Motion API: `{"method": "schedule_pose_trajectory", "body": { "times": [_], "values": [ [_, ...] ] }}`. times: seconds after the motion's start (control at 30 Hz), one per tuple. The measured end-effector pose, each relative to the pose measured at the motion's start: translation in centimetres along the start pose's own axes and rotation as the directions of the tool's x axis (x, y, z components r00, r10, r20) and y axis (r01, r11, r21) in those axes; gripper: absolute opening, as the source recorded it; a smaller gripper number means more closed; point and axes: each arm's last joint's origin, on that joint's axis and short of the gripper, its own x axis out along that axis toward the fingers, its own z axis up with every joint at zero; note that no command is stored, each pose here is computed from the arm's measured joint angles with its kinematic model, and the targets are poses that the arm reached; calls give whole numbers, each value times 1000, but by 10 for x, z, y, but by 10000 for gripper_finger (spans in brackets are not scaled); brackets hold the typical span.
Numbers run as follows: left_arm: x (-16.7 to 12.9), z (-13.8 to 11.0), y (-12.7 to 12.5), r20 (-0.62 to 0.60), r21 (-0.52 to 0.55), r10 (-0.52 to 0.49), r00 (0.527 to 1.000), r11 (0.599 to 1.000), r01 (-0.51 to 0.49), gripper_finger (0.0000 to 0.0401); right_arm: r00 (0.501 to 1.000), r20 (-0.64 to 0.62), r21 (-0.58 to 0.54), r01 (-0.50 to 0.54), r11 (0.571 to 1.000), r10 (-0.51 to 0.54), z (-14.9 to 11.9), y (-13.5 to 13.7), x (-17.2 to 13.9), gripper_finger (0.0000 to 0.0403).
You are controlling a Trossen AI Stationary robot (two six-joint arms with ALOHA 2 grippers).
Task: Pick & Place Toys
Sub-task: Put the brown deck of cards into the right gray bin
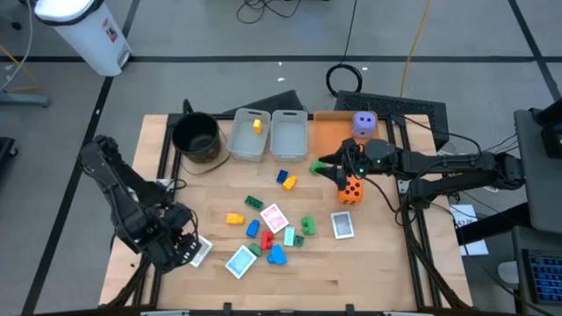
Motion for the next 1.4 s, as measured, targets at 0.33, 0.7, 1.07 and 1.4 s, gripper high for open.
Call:
{"method": "schedule_pose_trajectory", "body": {
  "times": [0.33,0.7,1.07,1.4],
  "values": [
    [28,-4,3,-47,-74,69,997,995,-72,278,1000,9,66,15,998,-16,0,0,0,251],
    [83,-12,1,-95,-89,5,996,996,-13,381,1000,10,107,17,994,-18,0,-1,0,251],
    [106,-15,5,-138,-86,-3,990,996,-9,398,1000,9,106,15,994,-16,0,0,0,251],
    [104,-18,-12,-143,6,-190,971,981,192,381,1000,-13,103,29,994,-28,-2,-2,0,251]
  ]
}}
